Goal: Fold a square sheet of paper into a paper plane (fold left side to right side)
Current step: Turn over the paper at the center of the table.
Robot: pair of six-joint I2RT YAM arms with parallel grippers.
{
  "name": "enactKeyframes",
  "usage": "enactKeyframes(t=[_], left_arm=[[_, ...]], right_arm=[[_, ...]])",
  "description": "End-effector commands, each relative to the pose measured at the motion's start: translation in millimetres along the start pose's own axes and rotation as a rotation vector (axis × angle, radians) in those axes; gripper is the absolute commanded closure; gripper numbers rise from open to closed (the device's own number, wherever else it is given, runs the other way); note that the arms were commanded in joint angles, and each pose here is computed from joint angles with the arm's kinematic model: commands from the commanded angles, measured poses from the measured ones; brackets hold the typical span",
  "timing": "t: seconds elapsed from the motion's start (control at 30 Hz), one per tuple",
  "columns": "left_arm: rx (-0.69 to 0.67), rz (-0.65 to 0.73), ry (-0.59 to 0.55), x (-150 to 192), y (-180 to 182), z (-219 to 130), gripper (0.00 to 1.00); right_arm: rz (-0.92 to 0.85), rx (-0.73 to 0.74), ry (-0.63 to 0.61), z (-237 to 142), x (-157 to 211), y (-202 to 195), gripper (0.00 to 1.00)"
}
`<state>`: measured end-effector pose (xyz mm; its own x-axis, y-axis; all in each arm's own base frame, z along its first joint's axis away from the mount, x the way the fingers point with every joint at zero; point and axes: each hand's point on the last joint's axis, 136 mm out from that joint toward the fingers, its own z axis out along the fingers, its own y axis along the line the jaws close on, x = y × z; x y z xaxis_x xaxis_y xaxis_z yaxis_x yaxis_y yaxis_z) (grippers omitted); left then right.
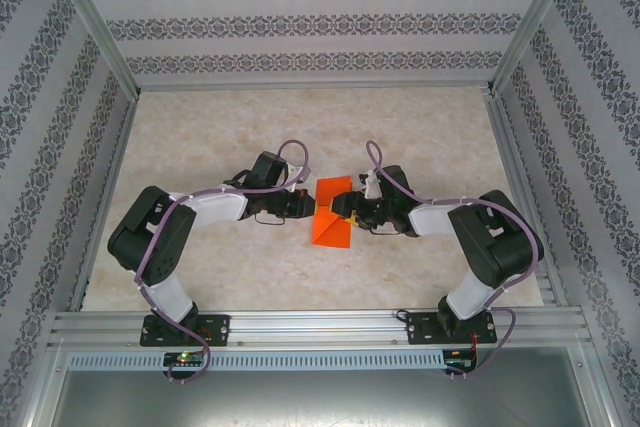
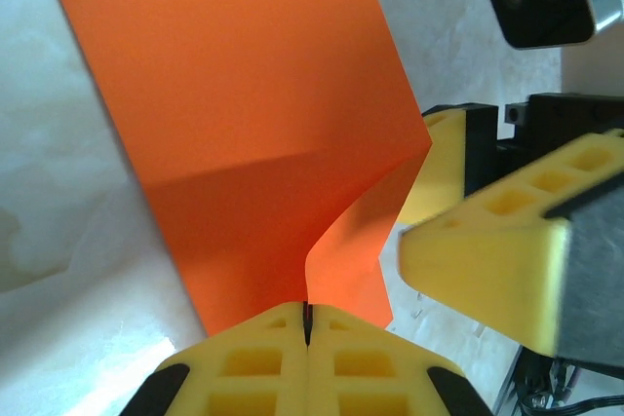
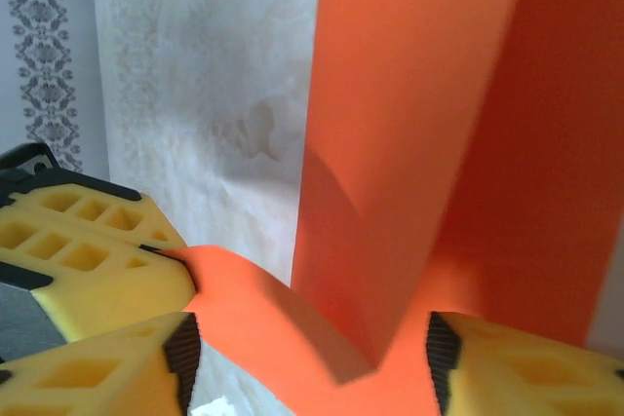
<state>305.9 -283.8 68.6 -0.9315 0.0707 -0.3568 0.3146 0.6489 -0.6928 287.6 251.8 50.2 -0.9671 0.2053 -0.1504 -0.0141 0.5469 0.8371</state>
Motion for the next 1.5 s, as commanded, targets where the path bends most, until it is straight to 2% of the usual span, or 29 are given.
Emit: enactKeyframes(t=[0.0,0.2,0.27,0.3,0.4,0.57,0.63,0.7,0.93,1.13,1.3,1.47], left_arm=[[-0.012,0.037,-0.025,-6.0,-2.5,-7.6,0.91],[-0.047,0.02,-0.048,-12.4,4.0,-18.3,0.83],[-0.05,0.013,-0.078,-17.4,4.3,-29.0,0.7],[-0.047,0.011,-0.091,-18.9,3.1,-34.1,0.67],[-0.036,0.001,-0.152,-26.0,-1.8,-56.5,0.53],[0.008,-0.022,-0.338,-43.3,-20.9,-111.4,0.19],[0.068,-0.032,-0.417,-51.1,-34.7,-133.9,0.07],[0.166,-0.025,-0.473,-58.3,-55.4,-154.1,0.0],[0.502,0.061,-0.516,-80.7,-138.9,-200.5,0.0],[0.666,0.202,-0.549,-83.1,-198.4,-231.4,0.0],[0.686,0.24,-0.529,-79.5,-221.6,-233.2,0.0],[0.631,0.218,-0.511,-78.6,-215.9,-221.1,0.0]], right_arm=[[-0.039,-0.081,-0.016,4.6,-9.3,23.8,0.49],[-0.073,-0.063,-0.029,2.7,-10.1,22.5,0.84],[-0.106,-0.053,-0.059,-1.9,-14.6,25.4,0.97],[-0.124,-0.053,-0.073,-4.3,-17.3,28.5,1.0],[-0.181,-0.076,-0.117,-15.3,-27.4,43.4,1.0],[-0.253,-0.22,-0.228,-58.8,-58.9,85.6,1.0],[-0.285,-0.282,-0.264,-80.3,-70.8,106.4,1.0],[-0.333,-0.338,-0.288,-100.3,-78.9,129.7,1.0],[-0.58,-0.516,-0.324,-156.8,-73.5,228.5,1.0],[-0.667,-0.553,-0.302,-165.9,-60.0,270.4,1.0],[-0.697,-0.593,-0.279,-164.6,-51.7,289.6,1.0],[-0.721,-0.619,-0.286,-170.6,-47.2,301.9,1.0]])
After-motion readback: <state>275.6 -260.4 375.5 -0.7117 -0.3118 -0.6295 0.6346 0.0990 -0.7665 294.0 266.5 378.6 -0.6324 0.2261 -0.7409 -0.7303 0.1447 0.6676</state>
